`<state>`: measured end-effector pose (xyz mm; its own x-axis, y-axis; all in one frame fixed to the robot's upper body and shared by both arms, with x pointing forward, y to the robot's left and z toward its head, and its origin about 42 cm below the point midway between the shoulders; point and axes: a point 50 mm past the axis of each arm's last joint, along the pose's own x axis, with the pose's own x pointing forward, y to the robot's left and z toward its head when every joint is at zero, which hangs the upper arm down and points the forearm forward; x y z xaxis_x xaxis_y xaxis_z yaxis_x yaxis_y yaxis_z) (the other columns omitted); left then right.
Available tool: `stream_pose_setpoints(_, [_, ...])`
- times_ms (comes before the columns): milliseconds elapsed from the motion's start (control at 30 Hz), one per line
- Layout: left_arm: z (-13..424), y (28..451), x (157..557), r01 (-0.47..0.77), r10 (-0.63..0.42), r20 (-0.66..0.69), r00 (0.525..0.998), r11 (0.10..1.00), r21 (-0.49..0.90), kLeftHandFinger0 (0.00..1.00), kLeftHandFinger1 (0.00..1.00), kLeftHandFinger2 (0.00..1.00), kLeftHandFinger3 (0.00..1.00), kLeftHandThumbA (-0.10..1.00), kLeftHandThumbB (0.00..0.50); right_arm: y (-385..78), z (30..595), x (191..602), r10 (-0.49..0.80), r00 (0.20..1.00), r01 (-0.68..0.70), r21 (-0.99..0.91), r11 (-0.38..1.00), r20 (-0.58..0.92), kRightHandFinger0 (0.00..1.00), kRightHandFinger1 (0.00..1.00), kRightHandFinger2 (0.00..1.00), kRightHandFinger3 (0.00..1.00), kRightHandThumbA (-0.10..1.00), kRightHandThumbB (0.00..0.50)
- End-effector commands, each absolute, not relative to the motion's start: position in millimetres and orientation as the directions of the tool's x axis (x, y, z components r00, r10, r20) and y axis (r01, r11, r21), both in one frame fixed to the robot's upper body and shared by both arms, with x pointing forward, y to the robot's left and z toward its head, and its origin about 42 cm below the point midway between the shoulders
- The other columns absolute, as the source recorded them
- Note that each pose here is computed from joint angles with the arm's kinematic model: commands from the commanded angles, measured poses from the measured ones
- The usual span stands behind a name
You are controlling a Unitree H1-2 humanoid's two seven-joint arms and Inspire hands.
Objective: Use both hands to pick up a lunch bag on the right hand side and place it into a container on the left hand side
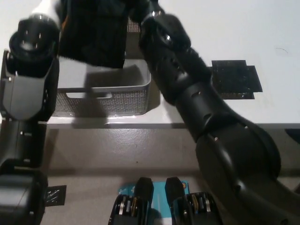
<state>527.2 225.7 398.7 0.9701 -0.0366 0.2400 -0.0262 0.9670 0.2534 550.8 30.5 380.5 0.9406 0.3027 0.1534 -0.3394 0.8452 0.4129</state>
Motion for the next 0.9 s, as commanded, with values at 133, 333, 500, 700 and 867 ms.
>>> stream_pose_setpoints(133, [391.4, 191.4, 518.0, 0.084, -0.143, 0.281, 0.949, 0.974, 0.212, 1.0, 1.0, 1.0, 1.0, 1.0, 0.237, 77.1, 373.8, 525.4, 0.465, 0.854, -0.52, 0.373, 0.769, 0.231, 1.0, 1.0, 1.0, 1.0, 1.0, 0.072])
stream_pose_setpoints(333, [371.5, 210.4, 504.1, 0.09, -0.159, 0.239, 0.958, 0.957, 0.274, 1.0, 1.0, 1.0, 1.0, 1.0, 0.244, 60.2, 362.8, 530.8, 0.53, 0.838, -0.541, 0.068, 0.839, 0.126, 1.0, 1.0, 1.0, 1.0, 1.0, 0.148])
stream_pose_setpoints(500, [348.6, 294.6, 473.3, 0.04, -0.14, 0.176, 0.974, 0.879, 0.475, 1.0, 1.0, 1.0, 1.0, 1.0, 0.291, -29.6, 367.2, 534.8, 0.406, 0.907, -0.318, -0.455, 0.832, 0.109, 1.0, 1.0, 1.0, 1.0, 1.0, 0.107])
stream_pose_setpoints(700, [369.8, 394.7, 428.5, 0.008, -0.115, 0.109, 0.987, 0.722, 0.692, 1.0, 1.0, 1.0, 1.0, 1.0, 0.171, -166.5, 367.6, 501.1, 0.212, 0.948, -0.047, -0.551, 0.833, 0.239, 1.0, 1.0, 1.0, 1.0, 1.0, 0.089])
stream_pose_setpoints(867, [382.7, 426.7, 412.0, -0.001, -0.089, 0.081, 0.993, 0.669, 0.744, 1.0, 1.0, 1.0, 1.0, 1.0, 0.184, -221.1, 358.2, 477.7, 0.209, 0.94, -0.062, -0.468, 0.882, 0.27, 1.0, 1.0, 1.0, 1.0, 1.0, 0.064])
